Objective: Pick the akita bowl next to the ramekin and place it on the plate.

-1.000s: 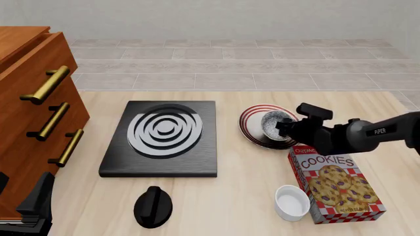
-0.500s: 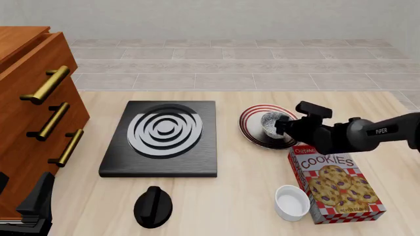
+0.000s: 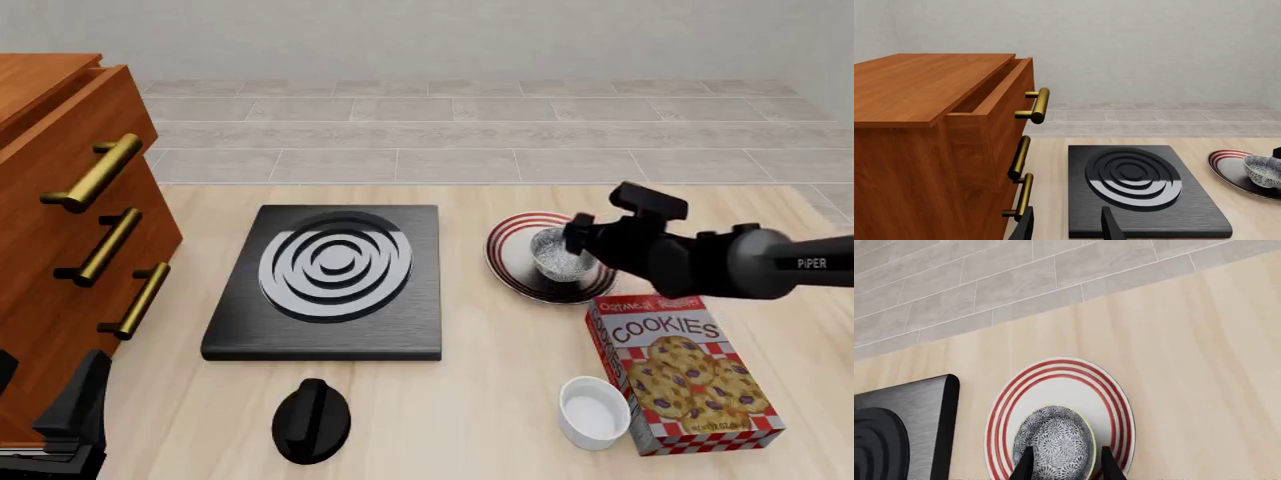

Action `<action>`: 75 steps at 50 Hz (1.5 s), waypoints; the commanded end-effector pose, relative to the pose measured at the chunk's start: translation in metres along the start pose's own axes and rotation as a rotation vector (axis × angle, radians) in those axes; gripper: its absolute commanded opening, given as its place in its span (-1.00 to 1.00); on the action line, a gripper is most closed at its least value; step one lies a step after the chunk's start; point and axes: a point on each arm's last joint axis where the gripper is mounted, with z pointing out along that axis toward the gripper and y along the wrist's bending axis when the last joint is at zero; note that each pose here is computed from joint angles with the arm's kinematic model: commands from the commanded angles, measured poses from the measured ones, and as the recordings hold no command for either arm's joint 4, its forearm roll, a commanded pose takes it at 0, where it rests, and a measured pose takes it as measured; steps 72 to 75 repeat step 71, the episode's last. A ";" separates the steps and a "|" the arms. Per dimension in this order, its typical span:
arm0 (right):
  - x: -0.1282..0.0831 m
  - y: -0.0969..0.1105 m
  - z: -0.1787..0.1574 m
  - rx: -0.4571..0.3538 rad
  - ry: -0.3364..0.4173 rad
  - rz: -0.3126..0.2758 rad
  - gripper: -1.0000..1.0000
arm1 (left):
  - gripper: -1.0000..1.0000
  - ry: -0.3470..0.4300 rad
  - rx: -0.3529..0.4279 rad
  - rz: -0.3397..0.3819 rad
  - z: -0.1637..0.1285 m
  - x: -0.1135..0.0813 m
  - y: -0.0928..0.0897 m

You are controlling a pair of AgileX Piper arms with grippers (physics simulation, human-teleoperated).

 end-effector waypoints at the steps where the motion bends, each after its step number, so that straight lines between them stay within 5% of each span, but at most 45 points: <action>1: -0.009 0.004 -0.014 -0.009 -0.020 0.001 1.00 | 1.00 0.000 0.000 0.000 0.000 0.000 0.000; 75: -0.023 0.001 -0.127 -0.028 -0.133 0.035 1.00 | 1.00 0.000 0.000 0.000 0.000 0.000 0.000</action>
